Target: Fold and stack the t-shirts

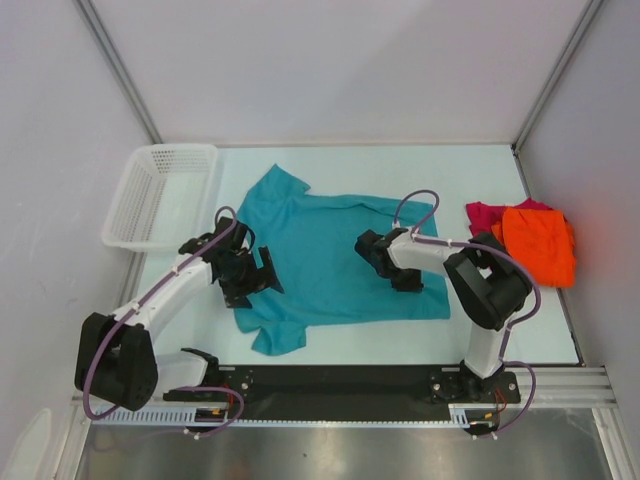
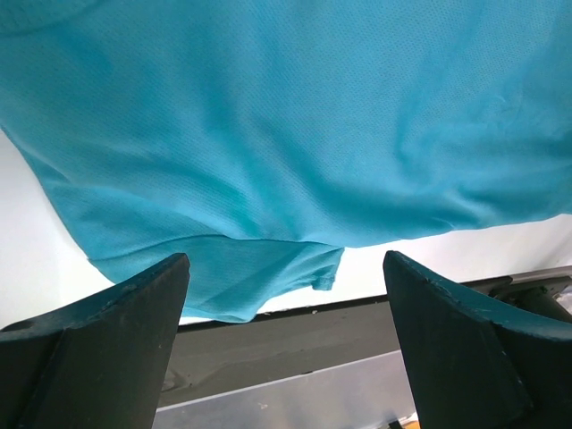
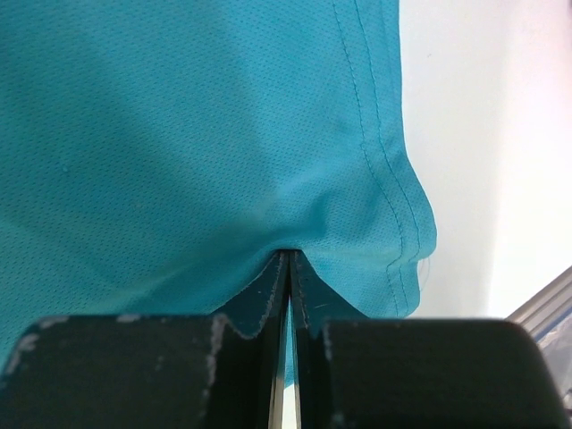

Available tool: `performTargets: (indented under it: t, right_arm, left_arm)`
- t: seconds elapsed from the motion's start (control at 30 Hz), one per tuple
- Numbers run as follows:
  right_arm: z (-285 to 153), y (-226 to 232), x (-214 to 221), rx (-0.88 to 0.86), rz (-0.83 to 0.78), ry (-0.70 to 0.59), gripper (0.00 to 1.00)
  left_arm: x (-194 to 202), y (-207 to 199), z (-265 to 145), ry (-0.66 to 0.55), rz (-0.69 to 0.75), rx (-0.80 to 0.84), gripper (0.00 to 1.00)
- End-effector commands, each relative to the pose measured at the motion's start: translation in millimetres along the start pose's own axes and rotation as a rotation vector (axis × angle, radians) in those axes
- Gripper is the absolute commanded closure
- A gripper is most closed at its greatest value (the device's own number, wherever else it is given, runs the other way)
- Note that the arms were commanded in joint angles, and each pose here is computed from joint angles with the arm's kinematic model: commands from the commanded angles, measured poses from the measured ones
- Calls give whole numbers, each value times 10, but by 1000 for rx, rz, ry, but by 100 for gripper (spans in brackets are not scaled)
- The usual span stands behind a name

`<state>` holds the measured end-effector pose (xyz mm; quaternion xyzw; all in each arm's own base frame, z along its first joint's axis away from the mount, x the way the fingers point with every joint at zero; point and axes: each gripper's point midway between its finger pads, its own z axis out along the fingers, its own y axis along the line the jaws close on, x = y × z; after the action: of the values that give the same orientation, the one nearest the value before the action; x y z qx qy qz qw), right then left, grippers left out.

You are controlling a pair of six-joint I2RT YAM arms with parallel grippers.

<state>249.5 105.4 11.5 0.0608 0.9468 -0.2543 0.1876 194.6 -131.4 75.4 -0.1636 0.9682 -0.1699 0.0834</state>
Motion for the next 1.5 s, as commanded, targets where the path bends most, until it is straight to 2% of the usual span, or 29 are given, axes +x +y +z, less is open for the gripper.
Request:
performTargets:
  t: [0.0,0.3,0.57,0.8,1.23,1.47]
  right_arm:
    - [381,312,12,-54,108,34,93]
    - [239,347,-204,-90,113,15,94]
    - [-162,226,-322,-125,111,-47,93]
    - [-411,112,-261,-150,115,-71,93]
    - [-369,70,-272,-121,115,-73,92]
    - [-368,59,-293,-113,116,-79,92]
  left_arm:
    - [-37,-25,13,-17,15,27,5]
    - [-296,-175,142,-72,-28,64,5]
    - [-533,-171,647,-26,-60,-4,5]
    - [-647,-186,888,-12,-79,-22,5]
    - [-928,-237,968,-54,-85,-58,4]
    - [-1345,-368,892,-111,-71,-59,4]
